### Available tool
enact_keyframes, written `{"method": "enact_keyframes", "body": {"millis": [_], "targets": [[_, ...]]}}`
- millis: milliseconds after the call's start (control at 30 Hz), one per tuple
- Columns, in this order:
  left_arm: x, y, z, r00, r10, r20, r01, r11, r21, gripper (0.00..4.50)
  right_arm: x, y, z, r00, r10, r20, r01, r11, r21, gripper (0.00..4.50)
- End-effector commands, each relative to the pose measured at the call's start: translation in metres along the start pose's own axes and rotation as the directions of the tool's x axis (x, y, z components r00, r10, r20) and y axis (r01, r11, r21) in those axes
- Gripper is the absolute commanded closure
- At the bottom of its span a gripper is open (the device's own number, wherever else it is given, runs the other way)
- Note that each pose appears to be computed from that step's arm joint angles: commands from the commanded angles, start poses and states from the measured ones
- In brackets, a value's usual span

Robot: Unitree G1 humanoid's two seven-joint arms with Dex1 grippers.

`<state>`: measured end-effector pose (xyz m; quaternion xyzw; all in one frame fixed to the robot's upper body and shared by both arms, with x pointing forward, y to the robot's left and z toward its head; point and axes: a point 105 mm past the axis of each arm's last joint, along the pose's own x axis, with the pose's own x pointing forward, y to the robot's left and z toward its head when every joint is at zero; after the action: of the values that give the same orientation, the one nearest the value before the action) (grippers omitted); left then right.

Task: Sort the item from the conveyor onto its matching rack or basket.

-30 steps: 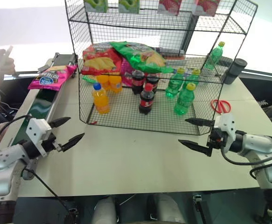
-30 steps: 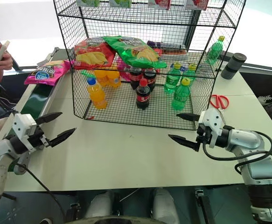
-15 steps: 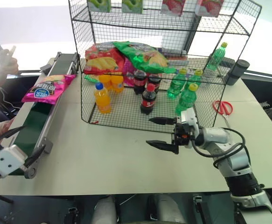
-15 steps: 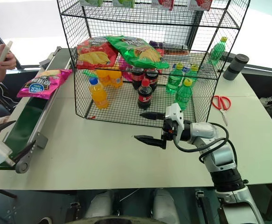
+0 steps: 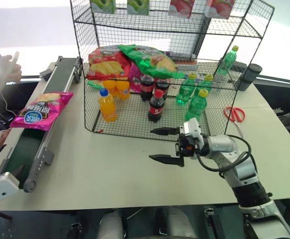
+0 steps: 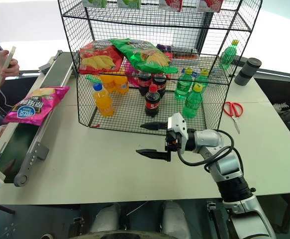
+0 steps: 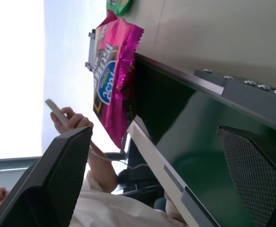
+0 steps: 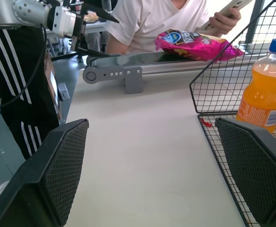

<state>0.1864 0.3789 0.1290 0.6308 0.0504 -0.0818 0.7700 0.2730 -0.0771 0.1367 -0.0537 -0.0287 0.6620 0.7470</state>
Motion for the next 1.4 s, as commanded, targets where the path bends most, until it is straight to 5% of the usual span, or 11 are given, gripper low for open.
{"method": "enact_keyframes", "body": {"millis": [33,867,1000,1200,1400], "targets": [[0.004,0.013,-0.004,0.999,0.036,-0.014,-0.035,0.999,0.031,0.00,-0.002,0.000,0.009,1.000,-0.002,0.012,0.002,0.999,-0.040,0.04],[0.032,-0.002,0.005,0.998,-0.051,0.021,0.052,0.997,-0.052,0.00,-0.009,-0.002,0.004,0.997,-0.075,-0.025,0.073,0.994,-0.084,0.04],[0.034,-0.008,0.008,0.995,-0.089,0.047,0.093,0.992,-0.091,1.25,-0.012,-0.005,0.004,0.995,-0.092,-0.029,0.089,0.992,-0.094,0.00],[0.038,-0.005,0.008,0.995,-0.082,0.053,0.088,0.989,-0.116,4.34,-0.013,-0.006,0.003,0.994,-0.106,-0.032,0.102,0.990,-0.101,0.00],[0.043,0.026,0.016,0.993,0.069,0.090,-0.044,0.964,-0.261,4.48,-0.013,-0.007,0.002,0.993,-0.111,-0.039,0.106,0.989,-0.108,0.00]]}}
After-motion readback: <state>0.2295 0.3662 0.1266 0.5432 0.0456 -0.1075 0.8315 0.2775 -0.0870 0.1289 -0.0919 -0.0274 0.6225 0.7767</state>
